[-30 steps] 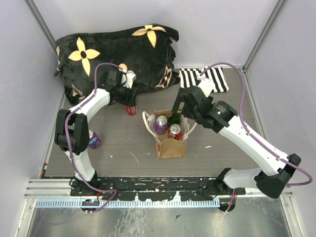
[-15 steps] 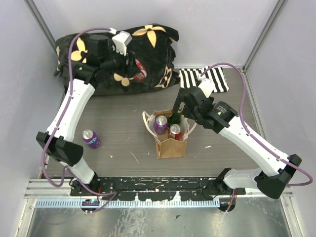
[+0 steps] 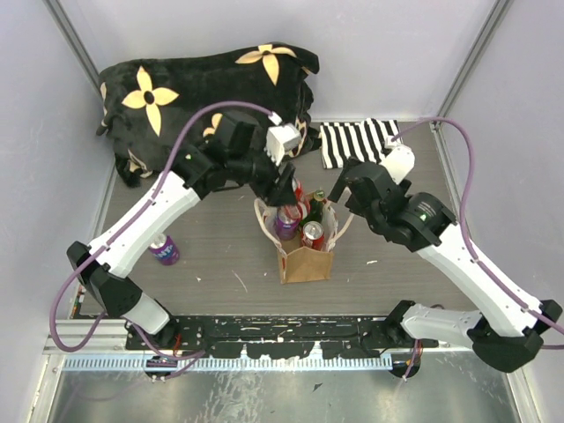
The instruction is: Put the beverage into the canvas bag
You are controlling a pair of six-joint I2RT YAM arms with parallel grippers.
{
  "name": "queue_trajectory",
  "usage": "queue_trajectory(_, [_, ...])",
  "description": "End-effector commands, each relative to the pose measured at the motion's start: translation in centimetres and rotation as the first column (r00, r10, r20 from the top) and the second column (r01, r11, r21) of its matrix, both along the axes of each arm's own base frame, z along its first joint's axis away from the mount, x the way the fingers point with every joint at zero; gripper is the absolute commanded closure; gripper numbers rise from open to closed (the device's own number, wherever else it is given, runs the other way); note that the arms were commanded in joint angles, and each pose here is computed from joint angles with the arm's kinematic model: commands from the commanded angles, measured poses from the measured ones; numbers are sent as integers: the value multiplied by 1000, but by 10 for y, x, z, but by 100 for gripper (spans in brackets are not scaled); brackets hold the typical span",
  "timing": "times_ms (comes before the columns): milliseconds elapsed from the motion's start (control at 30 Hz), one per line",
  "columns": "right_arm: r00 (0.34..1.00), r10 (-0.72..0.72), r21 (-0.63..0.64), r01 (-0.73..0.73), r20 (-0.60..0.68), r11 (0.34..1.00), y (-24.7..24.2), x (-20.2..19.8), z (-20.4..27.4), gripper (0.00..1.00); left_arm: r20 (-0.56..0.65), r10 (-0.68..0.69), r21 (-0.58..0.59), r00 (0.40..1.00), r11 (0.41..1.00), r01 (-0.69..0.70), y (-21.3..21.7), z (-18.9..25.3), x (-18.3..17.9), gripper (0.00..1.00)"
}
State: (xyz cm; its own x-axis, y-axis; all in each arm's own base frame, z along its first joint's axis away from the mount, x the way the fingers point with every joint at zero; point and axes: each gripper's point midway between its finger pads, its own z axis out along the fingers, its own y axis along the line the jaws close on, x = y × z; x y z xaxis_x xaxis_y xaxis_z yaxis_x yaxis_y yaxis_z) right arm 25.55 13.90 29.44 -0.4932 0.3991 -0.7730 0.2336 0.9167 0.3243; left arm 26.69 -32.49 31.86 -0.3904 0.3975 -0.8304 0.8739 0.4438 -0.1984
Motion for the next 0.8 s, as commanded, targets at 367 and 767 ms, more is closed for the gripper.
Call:
queue_trajectory(367, [991, -120, 47, 117, 60, 992, -35, -18, 21, 0, -13, -138, 116, 990, 984, 138, -6, -72, -49, 100])
queue_trajectory(767, [992, -116, 35, 114, 50, 993, -35, -18, 18, 0, -31, -129, 218, 991, 967, 133, -2, -128, -45, 100])
